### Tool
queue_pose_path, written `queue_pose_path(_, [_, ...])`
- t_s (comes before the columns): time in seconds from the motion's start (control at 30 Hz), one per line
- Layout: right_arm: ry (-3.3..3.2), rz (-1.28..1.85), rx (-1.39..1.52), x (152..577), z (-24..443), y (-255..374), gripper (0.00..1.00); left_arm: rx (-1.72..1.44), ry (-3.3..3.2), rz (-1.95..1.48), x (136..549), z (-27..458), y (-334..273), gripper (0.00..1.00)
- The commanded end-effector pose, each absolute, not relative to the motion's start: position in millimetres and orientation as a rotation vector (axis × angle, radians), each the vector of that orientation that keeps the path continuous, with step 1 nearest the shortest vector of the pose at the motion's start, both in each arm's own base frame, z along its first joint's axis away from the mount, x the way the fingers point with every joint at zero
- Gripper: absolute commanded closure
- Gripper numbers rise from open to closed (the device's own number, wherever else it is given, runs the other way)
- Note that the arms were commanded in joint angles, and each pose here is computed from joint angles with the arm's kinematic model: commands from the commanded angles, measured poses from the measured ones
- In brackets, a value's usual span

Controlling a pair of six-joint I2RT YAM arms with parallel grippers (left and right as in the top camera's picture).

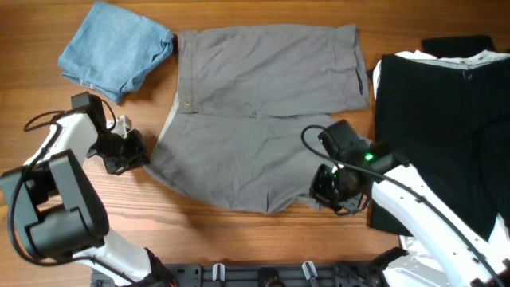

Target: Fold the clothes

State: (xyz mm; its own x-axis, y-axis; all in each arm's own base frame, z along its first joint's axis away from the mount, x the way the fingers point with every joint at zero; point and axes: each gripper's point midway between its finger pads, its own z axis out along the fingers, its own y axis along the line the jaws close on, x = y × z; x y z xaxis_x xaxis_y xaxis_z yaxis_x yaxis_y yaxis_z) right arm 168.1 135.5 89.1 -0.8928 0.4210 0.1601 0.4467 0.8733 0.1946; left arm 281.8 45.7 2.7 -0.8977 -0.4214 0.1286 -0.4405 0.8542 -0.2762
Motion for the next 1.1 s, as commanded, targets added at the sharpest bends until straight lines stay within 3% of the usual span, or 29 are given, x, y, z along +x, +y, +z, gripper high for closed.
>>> queue_pose_path(0.0, [-3.118, -0.403, -0.658, 205.1, 142.7, 136.1, 0.96, 0.687, -3.124, 0.488, 300.2, 68.0, 50.4, 0.96])
queue_pose_path(0.23, [-3.33, -0.395, -0.815, 243.3, 230.0, 111.1, 0.96, 0.695, -3.448, 0.414, 285.5, 167.3, 50.5, 0.96])
queue_pose_path(0.4, [-3.507, -0.577, -1.022, 287.2, 305.1, 79.9, 0.96, 0.775, -3.49, 0.381, 263.0, 201.6, 46.9, 0.96])
queue_pose_path(0.5, [-3.559, -0.696, -1.122, 309.2, 326.7, 72.2, 0.96, 0.863, -3.549, 0.427, 277.6, 215.5, 49.5, 0.96])
queue_pose_path(0.6, [-3.585, -0.691, -1.112, 337.7, 319.8, 75.0, 0.96, 0.766, -3.579, 0.539, 298.8, 214.2, 36.7, 0.96])
queue_pose_path(0.8, [-3.497, -0.359, -1.185, 402.3, 242.6, 47.2, 0.96, 0.454, -3.603, 0.523, 342.5, 185.2, -5.6, 0.96])
queue_pose_path(1.07, [-3.656, -0.552, -0.958, 509.2, 186.4, 45.0, 0.94, 0.536, -3.636, 0.446, 411.2, 132.3, 2.9, 0.96])
